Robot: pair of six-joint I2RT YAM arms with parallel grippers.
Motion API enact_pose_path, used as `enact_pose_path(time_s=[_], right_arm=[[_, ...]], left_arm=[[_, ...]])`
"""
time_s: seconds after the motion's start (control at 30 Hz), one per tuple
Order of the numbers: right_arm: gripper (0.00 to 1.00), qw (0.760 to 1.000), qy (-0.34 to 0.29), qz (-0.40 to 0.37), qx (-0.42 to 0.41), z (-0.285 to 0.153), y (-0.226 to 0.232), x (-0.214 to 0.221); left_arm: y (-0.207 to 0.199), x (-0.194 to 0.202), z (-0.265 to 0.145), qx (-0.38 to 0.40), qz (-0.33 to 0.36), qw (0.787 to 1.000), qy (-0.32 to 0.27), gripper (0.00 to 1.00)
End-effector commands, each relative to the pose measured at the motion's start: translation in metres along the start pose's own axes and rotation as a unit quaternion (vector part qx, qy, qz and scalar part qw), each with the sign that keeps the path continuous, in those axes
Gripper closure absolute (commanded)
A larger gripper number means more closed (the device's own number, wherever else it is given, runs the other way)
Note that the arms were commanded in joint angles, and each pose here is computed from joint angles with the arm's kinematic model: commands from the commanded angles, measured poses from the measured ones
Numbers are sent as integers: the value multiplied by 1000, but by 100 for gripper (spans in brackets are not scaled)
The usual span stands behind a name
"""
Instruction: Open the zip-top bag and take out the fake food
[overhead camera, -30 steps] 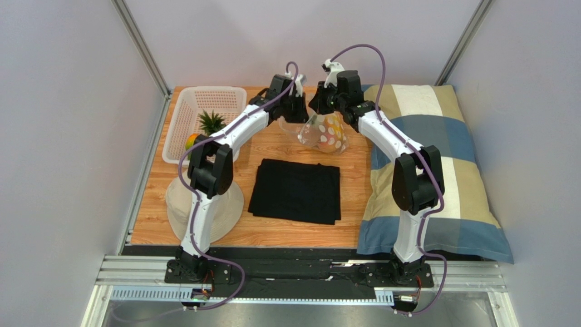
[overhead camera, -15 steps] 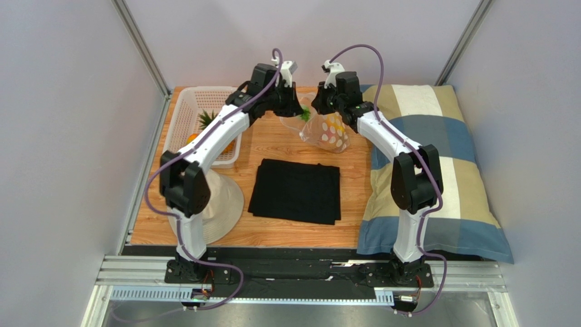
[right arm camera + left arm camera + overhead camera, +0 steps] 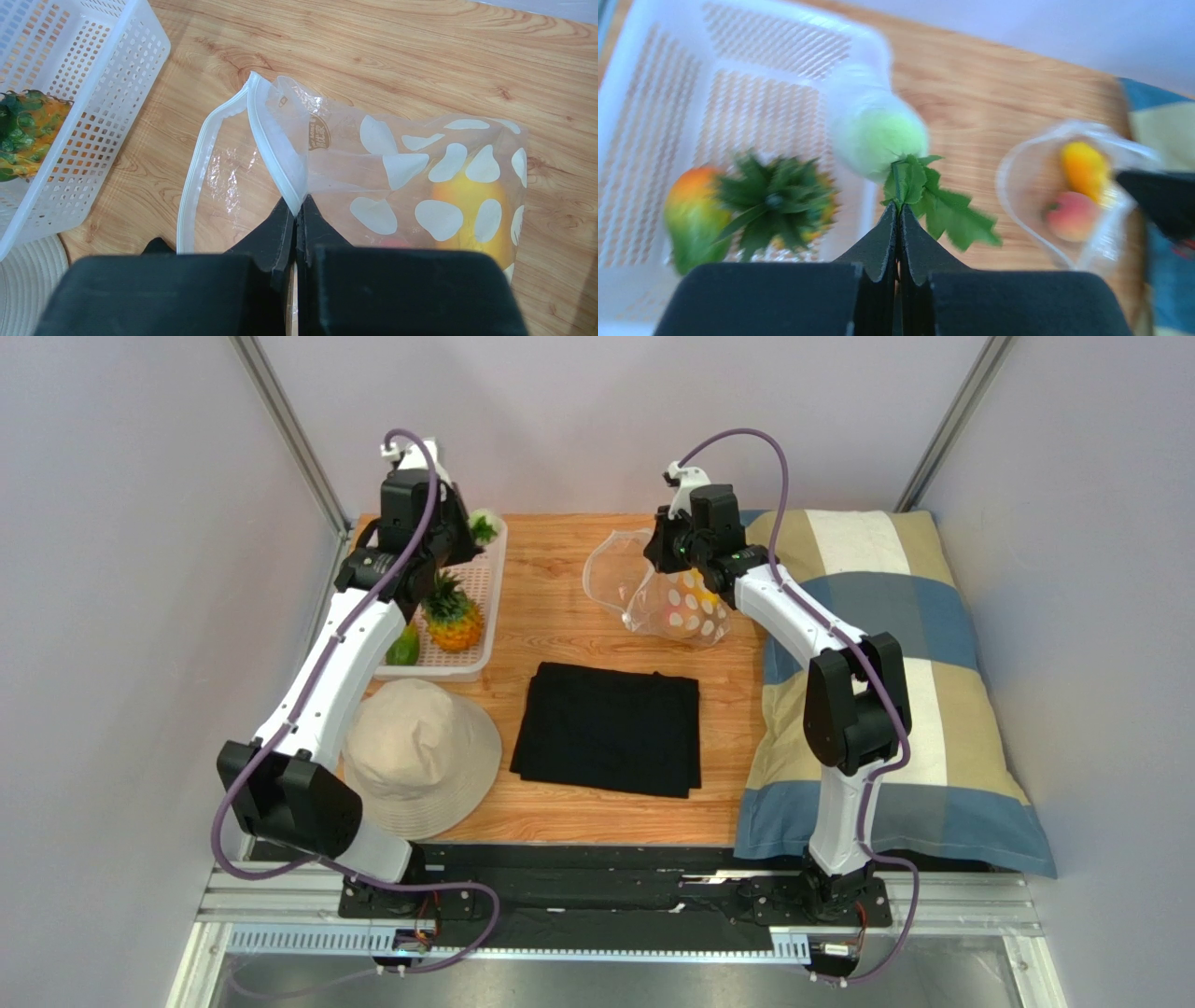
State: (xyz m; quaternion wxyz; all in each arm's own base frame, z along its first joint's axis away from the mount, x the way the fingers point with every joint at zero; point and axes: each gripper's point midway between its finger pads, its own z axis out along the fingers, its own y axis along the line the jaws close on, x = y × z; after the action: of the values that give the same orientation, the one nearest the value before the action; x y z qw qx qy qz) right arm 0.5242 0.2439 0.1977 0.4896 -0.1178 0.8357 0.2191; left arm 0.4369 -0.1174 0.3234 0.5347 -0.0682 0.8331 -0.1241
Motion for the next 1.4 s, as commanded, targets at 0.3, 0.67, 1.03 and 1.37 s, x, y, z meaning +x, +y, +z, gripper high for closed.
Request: enact_pose_path(time_s=[0.3, 0.67, 1.03, 1.37], right_arm=[[100, 999, -31, -8, -14, -2, 8, -24], [100, 999, -32, -2, -29, -3, 14, -26], [100, 996, -36, 32, -70, -7, 33, -35], [100, 992, -46, 50, -102, -16, 48, -46]], left_arm=[[107, 20, 96, -122, -90, 987, 46, 100], [86, 27, 83, -89, -84, 991, 52, 14], [-127, 73, 81, 293, -57, 950, 95, 66], [-178, 126, 128, 326, -114, 923, 171, 88]])
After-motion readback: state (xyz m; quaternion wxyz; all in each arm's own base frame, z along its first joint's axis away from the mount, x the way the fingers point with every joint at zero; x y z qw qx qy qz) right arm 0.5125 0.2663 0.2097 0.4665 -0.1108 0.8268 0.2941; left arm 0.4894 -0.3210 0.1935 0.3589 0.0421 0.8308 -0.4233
